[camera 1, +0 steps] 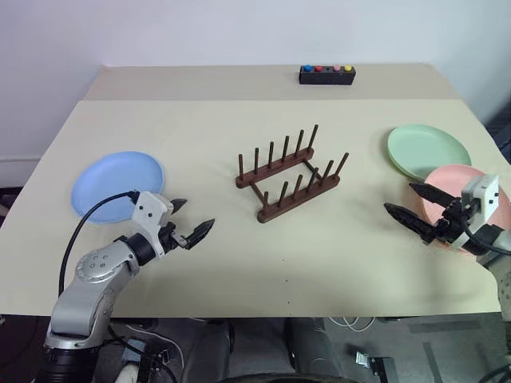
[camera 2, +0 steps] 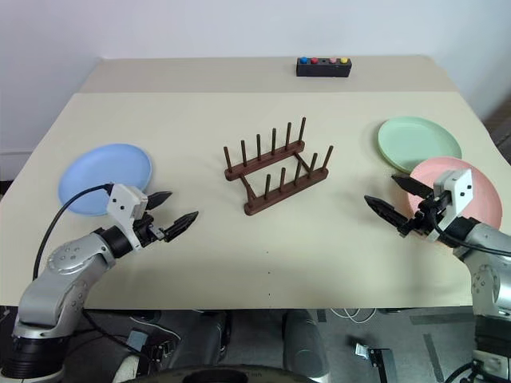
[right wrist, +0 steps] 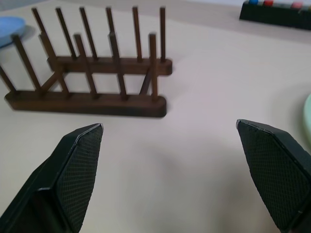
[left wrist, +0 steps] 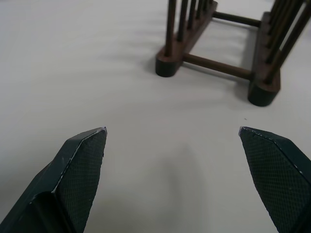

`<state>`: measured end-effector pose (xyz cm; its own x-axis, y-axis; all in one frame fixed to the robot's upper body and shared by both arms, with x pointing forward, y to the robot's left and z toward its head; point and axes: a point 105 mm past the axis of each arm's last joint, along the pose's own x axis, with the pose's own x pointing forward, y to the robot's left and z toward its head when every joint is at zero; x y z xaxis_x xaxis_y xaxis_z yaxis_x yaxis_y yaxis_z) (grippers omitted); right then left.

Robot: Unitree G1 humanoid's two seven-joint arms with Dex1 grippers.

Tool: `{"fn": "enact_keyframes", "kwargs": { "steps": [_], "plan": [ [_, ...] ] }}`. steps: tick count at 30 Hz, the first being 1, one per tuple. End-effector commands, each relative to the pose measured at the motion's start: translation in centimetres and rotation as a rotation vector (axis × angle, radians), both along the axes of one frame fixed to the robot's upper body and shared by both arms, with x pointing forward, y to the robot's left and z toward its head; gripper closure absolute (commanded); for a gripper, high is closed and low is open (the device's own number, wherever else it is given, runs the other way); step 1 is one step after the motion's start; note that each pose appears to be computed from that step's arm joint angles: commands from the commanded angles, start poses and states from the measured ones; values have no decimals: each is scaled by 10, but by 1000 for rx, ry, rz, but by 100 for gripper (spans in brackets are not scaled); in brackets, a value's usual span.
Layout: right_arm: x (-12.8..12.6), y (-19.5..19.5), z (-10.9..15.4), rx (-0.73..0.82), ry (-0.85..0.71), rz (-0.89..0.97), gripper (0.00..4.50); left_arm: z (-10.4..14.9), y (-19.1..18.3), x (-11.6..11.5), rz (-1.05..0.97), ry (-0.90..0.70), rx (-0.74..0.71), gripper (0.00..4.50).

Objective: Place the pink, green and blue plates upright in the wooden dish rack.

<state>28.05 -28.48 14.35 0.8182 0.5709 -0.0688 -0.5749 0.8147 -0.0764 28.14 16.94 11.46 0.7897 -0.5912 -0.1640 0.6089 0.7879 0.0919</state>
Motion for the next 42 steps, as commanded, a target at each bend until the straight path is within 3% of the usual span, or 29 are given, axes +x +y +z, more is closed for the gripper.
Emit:
{"fn": "enact_keyframes", "kwargs": {
  "steps": [1, 11, 16, 19, 22, 29, 32, 38, 42],
  "plan": [
    [-1, 9, 11, 4, -58, 10, 2, 9, -10, 0, -59, -35, 17, 0],
    [-12, 41, 1, 43, -60, 22, 2, -19, -40, -7, -285, 64, 96, 0],
    [-28, 46, 1, 44, -56, 18, 2, -35, -74, 12, -342, 69, 122, 0],
    [-30, 47, 2, 44, -55, 12, 2, -35, -89, 16, -373, 80, 46, 0],
    [-30, 47, 2, 40, -61, 0, 2, -48, -105, 18, -426, 92, 91, 0],
    [-41, 55, 0, 68, -20, 41, 2, -50, -114, 33, -447, 55, 147, 0],
    [-54, 67, -10, 47, 64, 132, 0, -52, -115, 34, -456, 47, 149, 79],
    [-59, 72, -19, -39, 89, 154, 0, -53, -115, 34, -466, 42, 142, 373],
    [-55, 73, -19, -51, 73, 140, 0, -53, -117, 35, -480, 37, 138, 382]
  ]
}}
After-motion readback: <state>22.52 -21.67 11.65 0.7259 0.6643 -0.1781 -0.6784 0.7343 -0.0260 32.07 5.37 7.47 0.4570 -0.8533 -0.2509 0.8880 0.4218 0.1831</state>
